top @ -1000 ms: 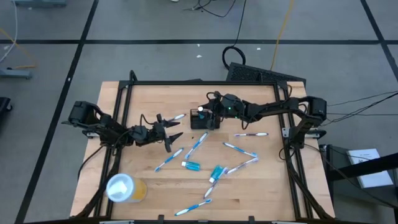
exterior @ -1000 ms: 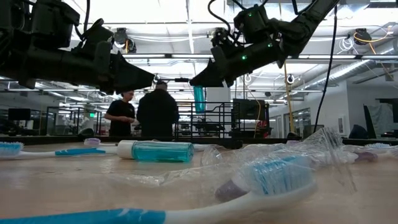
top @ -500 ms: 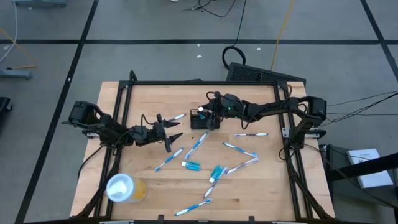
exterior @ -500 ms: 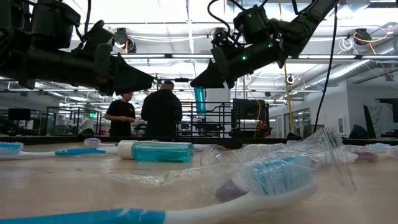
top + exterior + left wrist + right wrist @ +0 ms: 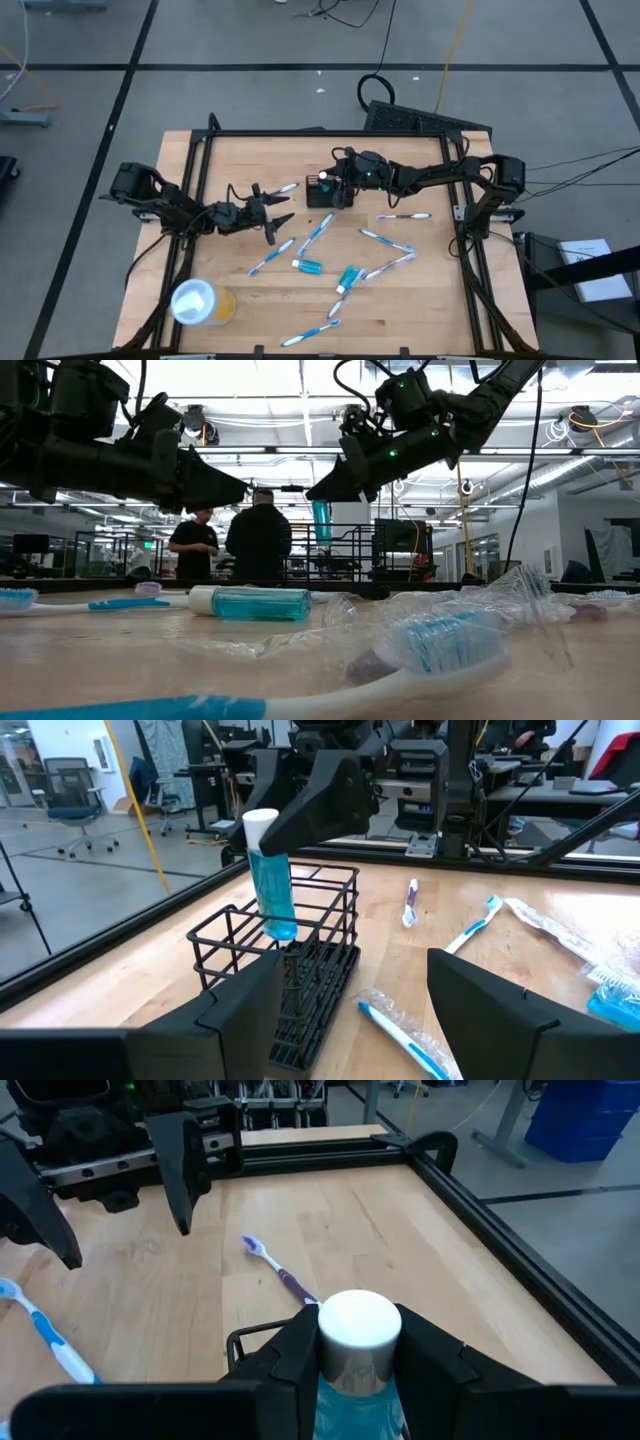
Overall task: Pick & Place toothbrushing station
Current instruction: Put the blue mouthwash bottle into the black organizer
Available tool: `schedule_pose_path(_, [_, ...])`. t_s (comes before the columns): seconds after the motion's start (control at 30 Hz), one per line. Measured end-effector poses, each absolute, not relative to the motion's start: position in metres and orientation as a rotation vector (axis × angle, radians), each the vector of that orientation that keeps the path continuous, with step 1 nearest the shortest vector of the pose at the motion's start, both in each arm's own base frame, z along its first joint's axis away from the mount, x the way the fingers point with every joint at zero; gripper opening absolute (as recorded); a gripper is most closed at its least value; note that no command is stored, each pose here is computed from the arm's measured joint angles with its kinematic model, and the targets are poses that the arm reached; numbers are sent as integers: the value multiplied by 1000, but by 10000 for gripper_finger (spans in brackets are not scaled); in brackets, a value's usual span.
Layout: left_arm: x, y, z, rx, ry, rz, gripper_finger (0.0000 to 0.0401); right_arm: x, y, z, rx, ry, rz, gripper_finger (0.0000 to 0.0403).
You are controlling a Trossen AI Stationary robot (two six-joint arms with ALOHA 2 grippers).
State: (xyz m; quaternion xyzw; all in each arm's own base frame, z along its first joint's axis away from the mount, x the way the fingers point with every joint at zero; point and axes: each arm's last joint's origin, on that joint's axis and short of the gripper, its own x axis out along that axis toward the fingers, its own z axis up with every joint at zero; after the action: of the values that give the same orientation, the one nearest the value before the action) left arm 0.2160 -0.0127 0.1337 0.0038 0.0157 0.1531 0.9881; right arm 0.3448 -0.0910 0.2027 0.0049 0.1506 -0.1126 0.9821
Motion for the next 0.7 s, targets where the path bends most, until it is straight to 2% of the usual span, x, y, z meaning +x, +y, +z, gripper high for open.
schedule_pose_path(0.23, [216,-13,134,1,30,308,251,345,-80,216,-4,244,-200,89])
schedule_pose_path(0.47, [219,-15,135,-23,22,236,251,341,-38,244,-32,154,-85,89])
schedule_pose_path(0.7, [251,-28,149,-10,70,138,251,343,4,247,-36,144,-22,89])
